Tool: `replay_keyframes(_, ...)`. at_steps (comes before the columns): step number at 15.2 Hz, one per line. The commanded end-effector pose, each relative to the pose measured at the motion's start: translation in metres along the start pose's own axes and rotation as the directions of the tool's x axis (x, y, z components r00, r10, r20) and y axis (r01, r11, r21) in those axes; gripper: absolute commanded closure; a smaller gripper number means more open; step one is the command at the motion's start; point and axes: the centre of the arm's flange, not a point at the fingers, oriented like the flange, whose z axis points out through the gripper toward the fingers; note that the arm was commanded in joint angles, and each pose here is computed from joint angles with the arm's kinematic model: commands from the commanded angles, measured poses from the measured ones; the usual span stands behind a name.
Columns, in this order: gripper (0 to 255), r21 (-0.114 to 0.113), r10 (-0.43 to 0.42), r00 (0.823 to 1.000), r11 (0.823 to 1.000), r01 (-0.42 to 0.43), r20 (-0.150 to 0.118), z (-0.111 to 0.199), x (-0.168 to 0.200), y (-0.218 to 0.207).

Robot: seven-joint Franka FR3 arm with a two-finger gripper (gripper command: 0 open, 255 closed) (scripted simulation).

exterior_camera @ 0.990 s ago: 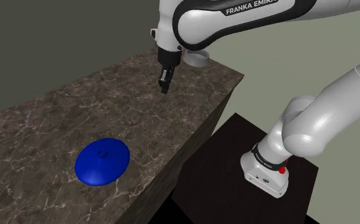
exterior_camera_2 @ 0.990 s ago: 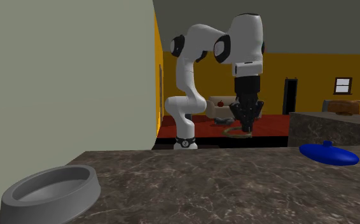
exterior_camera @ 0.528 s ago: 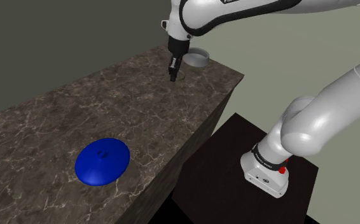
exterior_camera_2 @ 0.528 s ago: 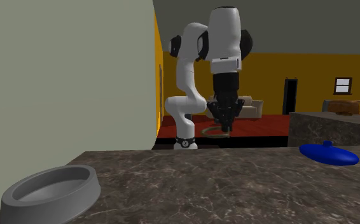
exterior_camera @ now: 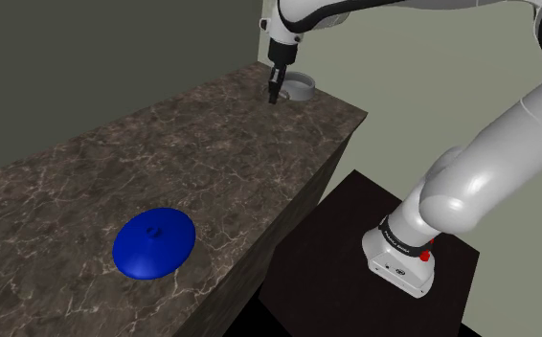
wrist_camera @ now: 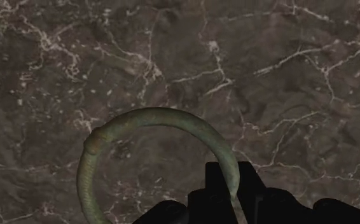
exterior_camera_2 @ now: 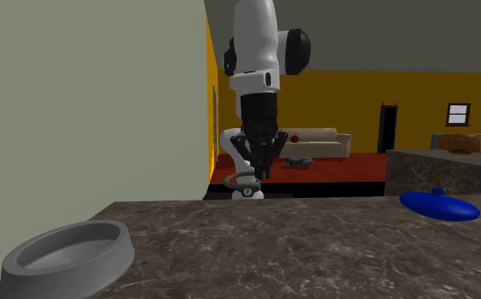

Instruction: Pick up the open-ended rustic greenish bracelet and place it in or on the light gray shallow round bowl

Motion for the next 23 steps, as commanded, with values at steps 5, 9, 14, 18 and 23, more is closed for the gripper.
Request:
replay_keyframes(5, 255, 0.0, -0.002, 1.0, 1.0, 0.002, 0.0, -0.005, -0.011, 0.077)
replay_keyframes(9, 255, 0.0, -0.002, 1.0, 1.0, 0.002, 0.0, -0.009, -0.018, 0.13)
replay_keyframes(14, 255, 0.0, -0.002, 1.0, 1.0, 0.002, 0.0, -0.013, -0.026, 0.195)
replay_keyframes(18, 255, 0.0, -0.002, 1.0, 1.0, 0.002, 0.0, -0.017, -0.032, 0.247)
replay_keyframes(23, 255, 0.0, -0.002, 1.0, 1.0, 0.002, 0.0, -0.016, -0.039, 0.297)
